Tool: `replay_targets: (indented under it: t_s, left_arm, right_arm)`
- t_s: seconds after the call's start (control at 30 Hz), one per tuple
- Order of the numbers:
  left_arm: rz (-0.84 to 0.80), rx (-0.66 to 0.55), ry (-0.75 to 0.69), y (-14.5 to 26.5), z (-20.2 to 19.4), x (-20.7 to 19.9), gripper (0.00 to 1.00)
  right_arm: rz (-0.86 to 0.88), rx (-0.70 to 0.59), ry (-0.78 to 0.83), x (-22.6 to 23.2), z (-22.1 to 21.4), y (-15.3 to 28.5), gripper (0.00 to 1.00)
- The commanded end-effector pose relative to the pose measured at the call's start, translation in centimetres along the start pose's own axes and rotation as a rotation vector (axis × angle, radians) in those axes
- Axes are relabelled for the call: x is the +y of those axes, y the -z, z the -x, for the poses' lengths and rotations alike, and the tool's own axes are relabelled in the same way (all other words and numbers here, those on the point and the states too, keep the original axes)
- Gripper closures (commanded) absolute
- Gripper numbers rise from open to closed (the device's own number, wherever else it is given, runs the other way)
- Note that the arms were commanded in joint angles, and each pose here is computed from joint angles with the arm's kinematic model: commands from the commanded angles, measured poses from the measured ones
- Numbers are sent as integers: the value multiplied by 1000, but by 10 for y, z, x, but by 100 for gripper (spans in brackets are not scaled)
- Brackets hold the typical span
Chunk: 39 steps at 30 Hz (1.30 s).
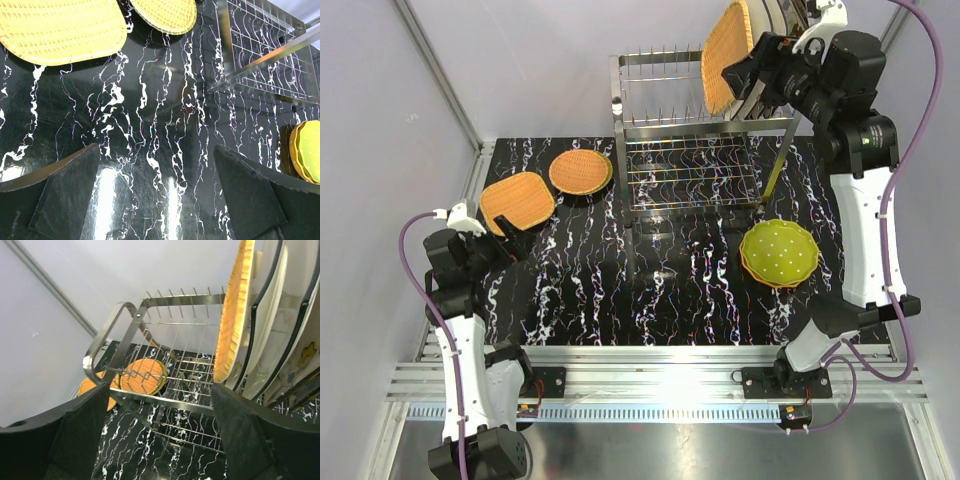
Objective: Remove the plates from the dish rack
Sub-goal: Grab a plate with the right arm
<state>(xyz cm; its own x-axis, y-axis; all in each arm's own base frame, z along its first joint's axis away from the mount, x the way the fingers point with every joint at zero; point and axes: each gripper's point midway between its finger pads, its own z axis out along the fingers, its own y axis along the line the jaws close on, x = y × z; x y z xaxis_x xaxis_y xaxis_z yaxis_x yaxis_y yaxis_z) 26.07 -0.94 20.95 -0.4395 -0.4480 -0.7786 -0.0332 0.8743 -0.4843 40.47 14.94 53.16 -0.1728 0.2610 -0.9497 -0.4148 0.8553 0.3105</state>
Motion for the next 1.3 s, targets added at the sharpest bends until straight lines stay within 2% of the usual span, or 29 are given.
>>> replay_targets:
  t_s: [0.0,0.1,0.27,0.53,1.27]
  left_arm:
    - [-52,-51,-32,4,18,-15,1]
    - [-52,-51,-35,3,17,-14,1]
    - [-50,-49,-29,2,16,-13,1]
    - [-53,-46,-25,1,15,-13,1]
    - [-52,-38,-24,1,10,-11,1]
  right_arm:
    - [-71,-85,21,-5,19,-8,8]
    - [-149,-108,71,-6,17,-16,0]
    - [-217,-148,132,-6,19,-28,0]
    - [-359,-169,101,-24,19,-42,0]
    - [-554,-169,0,-61,-2,-68,0]
